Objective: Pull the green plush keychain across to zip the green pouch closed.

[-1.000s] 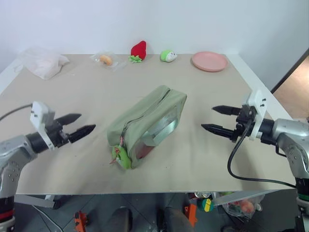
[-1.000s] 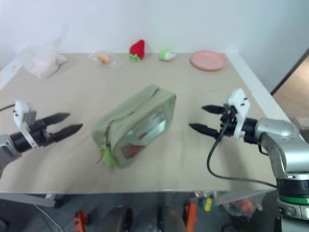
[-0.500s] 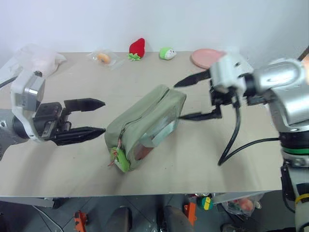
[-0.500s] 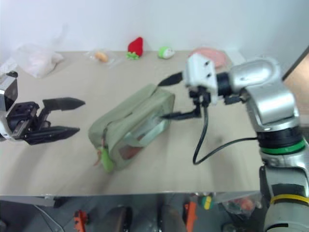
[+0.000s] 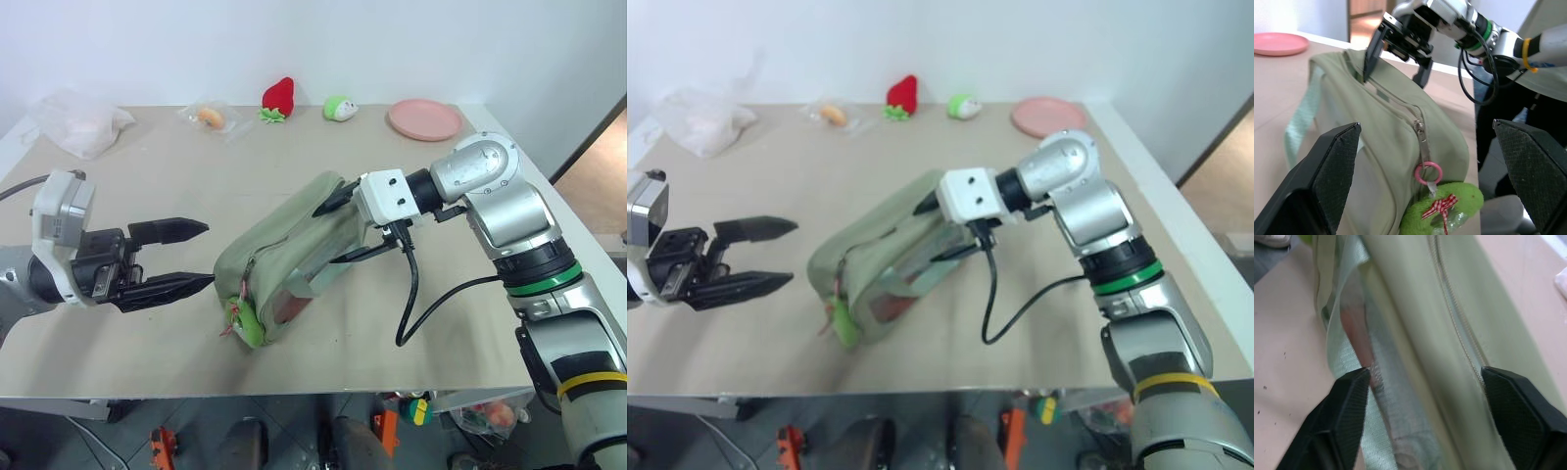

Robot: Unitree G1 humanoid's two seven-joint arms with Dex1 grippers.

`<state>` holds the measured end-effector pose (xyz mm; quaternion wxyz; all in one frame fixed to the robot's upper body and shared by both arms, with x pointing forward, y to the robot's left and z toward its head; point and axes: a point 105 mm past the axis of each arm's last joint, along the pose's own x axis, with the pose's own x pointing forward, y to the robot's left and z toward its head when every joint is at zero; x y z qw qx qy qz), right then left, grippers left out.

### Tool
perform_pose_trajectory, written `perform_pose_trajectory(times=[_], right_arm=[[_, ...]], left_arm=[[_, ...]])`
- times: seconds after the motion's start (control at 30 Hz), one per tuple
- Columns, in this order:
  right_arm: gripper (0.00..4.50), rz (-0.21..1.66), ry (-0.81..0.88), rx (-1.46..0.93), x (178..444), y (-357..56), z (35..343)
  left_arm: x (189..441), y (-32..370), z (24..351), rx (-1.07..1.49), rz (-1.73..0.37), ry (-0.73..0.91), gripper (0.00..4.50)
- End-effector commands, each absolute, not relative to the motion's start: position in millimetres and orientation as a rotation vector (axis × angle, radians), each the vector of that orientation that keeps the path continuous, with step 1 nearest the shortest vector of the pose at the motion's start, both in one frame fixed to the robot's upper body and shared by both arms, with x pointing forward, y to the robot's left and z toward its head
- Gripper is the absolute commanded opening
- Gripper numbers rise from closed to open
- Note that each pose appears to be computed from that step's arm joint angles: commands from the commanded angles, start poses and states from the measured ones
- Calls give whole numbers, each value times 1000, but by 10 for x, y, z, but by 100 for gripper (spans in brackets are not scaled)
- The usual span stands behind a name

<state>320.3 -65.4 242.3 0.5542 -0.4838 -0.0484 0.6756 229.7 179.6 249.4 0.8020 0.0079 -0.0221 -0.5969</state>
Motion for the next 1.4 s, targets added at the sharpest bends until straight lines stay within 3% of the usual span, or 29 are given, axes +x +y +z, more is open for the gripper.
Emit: perform_pose_trajectory(times=[0.03,0.3,0.5,0.77,1.03,1.13,1.4], right_arm=[[378,1606,-115,-1181,3208,-673,2424],[378,1599,-86,-1236,3319,-689,2379],[378,1509,-137,-1244,3443,-650,2566],[378,1554,-250,-1207,3242,-524,2963],[378,1644,-199,-1220,3095,-490,2777],[378,1623,-140,-1283,3160,-559,2605],[378,1584,-102,-1236,3242,-639,2585]], left_arm=[[2233,1807,2609,44,-1261,-117,450],[2265,1811,2611,27,-1234,-146,450],[2293,1799,2587,14,-1231,-149,450],[2337,1780,2548,1,-1236,-146,450],[2377,1774,2502,-6,-1241,-139,450],[2387,1767,2486,-12,-1243,-138,450],[2411,1748,2457,-19,-1248,-140,450]])
